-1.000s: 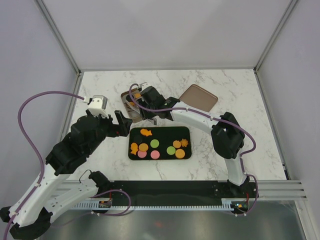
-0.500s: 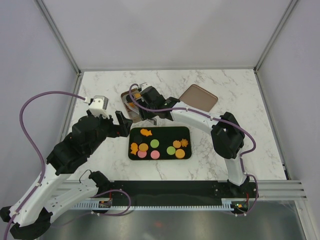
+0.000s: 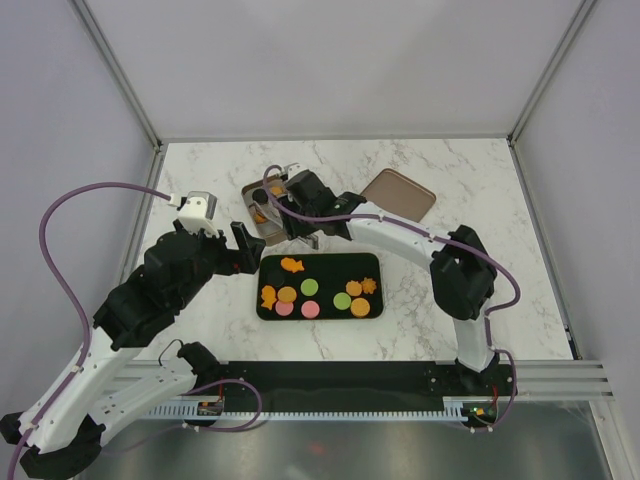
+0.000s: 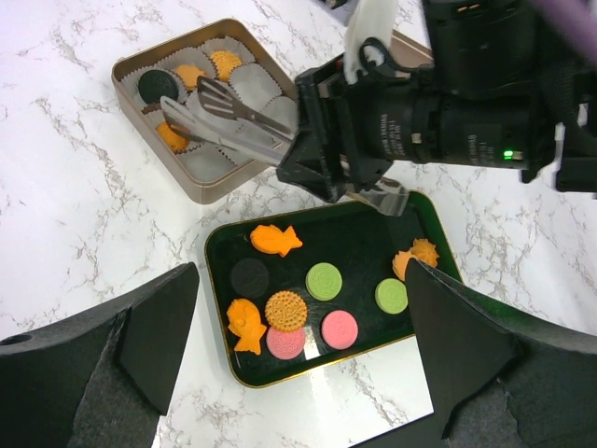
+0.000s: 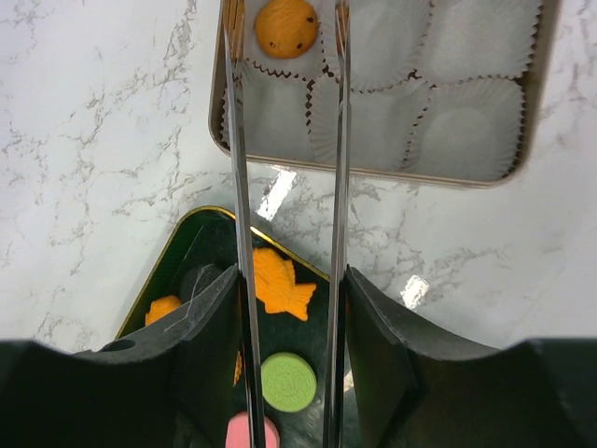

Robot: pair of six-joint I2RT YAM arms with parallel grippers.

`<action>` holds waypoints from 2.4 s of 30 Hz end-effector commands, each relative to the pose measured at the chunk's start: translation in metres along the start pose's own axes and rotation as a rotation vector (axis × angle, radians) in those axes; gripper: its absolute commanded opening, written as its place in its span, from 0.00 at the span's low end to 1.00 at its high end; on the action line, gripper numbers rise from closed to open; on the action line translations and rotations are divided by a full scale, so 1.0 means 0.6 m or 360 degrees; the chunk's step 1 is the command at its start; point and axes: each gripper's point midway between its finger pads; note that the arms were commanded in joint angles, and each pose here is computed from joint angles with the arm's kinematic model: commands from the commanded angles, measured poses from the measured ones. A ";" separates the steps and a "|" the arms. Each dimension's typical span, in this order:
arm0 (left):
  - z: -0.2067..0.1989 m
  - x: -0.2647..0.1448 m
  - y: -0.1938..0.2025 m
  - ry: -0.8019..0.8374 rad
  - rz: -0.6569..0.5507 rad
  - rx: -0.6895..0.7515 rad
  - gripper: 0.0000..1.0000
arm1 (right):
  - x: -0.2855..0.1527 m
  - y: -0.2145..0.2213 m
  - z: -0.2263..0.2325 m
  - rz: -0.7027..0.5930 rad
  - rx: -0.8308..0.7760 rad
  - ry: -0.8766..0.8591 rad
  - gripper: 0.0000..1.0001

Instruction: Pack the cookies

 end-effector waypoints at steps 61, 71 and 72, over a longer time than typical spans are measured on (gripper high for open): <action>-0.036 0.038 0.012 0.0135 0.0045 0.0082 1.00 | -0.342 0.336 -0.030 0.0489 0.0084 -0.0016 0.53; -0.036 0.034 0.009 0.0139 0.0031 0.0075 1.00 | -0.335 0.334 -0.033 0.0519 0.0048 0.0014 0.45; -0.036 0.033 0.008 0.0142 0.0027 0.0076 1.00 | -0.335 0.329 -0.033 0.0506 0.0044 0.0017 0.43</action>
Point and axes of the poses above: each gripper's point midway between its finger pads, its own x axis out along the fingers, its own z axis along the line the jaws close on, y = z × x, and after that the axes turned 14 degrees about -x, right-handed
